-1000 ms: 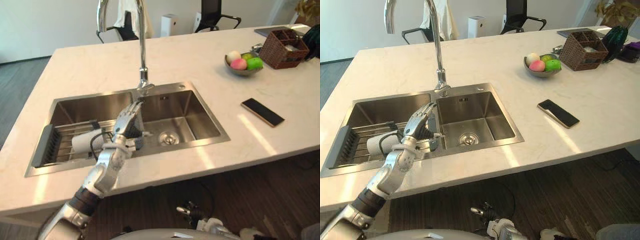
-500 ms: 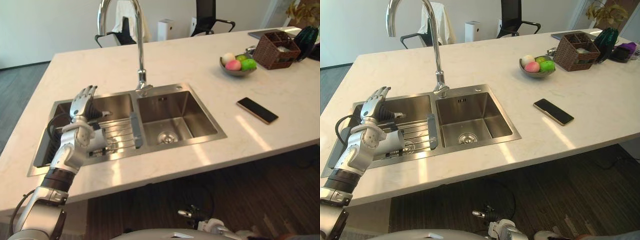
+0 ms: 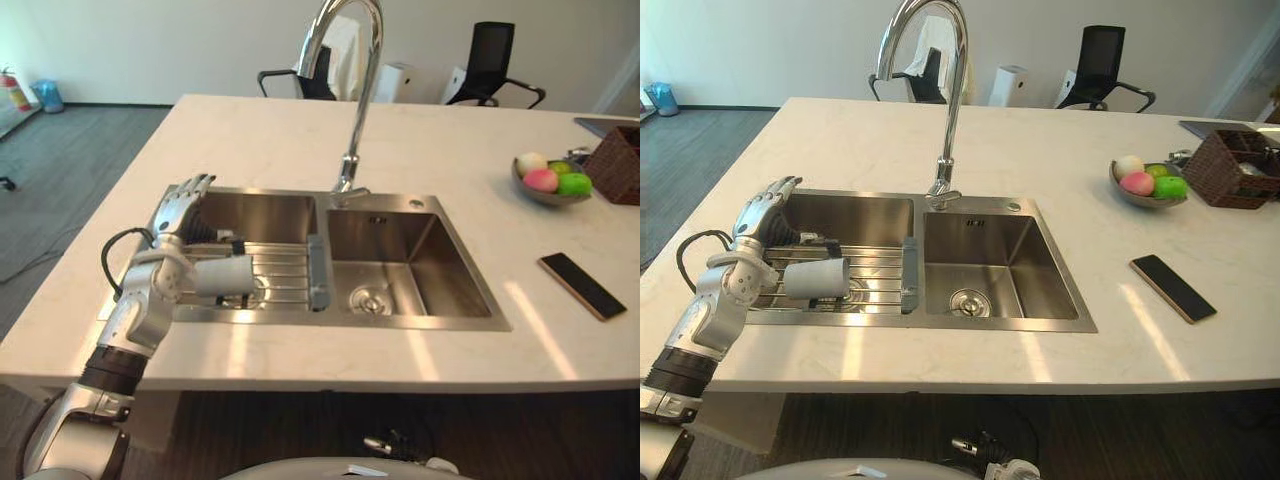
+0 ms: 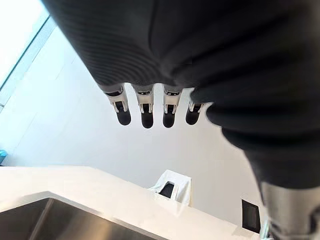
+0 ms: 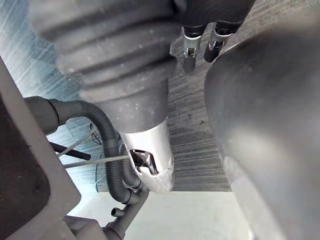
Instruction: Walk over to the sink, pick up the cup, carry it to the dishwasher, place the cup inside the dishwasher, then close the dishwasher door
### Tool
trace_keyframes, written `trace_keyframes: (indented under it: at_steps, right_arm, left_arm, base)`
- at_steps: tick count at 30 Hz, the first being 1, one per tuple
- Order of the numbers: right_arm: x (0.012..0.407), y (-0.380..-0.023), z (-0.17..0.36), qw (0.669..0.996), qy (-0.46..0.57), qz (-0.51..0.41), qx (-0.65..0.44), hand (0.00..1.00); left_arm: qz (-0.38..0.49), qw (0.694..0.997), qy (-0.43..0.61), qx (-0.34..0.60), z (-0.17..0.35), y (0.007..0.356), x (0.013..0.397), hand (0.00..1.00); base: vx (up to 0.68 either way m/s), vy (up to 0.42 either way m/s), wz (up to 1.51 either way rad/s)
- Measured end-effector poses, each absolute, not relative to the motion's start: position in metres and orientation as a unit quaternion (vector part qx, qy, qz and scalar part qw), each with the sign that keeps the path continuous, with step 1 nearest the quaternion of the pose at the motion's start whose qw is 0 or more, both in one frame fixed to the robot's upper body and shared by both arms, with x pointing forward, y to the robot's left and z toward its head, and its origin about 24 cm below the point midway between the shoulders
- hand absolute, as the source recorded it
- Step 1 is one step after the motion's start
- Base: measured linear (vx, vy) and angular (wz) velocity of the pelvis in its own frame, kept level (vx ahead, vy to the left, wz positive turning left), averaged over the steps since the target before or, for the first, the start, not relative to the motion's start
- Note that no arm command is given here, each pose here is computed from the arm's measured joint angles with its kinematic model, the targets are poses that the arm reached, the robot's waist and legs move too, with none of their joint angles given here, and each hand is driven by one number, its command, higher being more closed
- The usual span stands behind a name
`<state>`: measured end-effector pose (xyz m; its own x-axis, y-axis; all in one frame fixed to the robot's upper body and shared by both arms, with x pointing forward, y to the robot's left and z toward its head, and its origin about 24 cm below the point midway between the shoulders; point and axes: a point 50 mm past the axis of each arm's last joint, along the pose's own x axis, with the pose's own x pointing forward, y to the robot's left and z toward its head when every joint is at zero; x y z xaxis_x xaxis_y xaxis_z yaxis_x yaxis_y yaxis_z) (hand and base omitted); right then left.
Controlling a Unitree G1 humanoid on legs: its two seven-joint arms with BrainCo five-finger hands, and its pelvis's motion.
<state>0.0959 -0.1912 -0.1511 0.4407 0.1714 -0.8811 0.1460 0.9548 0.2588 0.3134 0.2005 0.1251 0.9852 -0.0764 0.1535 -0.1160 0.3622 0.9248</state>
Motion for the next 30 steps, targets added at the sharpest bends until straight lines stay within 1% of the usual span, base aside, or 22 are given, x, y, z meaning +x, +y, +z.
trace_keyframes:
  at_steps: [2,7,13,18,27,30]
  right_arm:
    - [0.095,-0.193,-0.151,0.833,0.535,0.01,0.14,0.0]
    - [0.093,-0.194,-0.152,0.827,0.545,0.01,0.14,0.0]
    - [0.092,-0.194,-0.153,0.825,0.548,0.009,0.14,0.0]
    - [0.09,-0.194,-0.153,0.822,0.552,0.01,0.141,0.0]
    - [0.089,-0.195,-0.154,0.819,0.556,0.013,0.141,0.0]
    - [0.087,-0.195,-0.155,0.815,0.562,0.014,0.142,0.0]
  left_arm:
    - [0.006,0.82,-0.094,0.564,0.125,0.197,0.309,0.0]
    - [-0.056,0.797,-0.122,0.588,0.129,0.175,0.298,0.0]
    - [-0.113,0.773,-0.058,0.621,0.105,0.177,0.29,0.0]
    - [-0.147,0.74,-0.005,0.656,0.093,0.187,0.283,0.0]
    - [-0.159,0.74,0.037,0.653,0.074,0.195,0.275,0.0]
    - [-0.167,0.733,0.061,0.656,0.061,0.199,0.27,0.0]
  base:
    - [0.05,-0.023,-0.27]
    - [0.07,-0.025,-0.17]
    - [0.03,-0.014,-0.1]
    - [-0.04,-0.016,0.0]
    - [-0.07,-0.019,0.05]
    - [-0.02,-0.022,0.06]
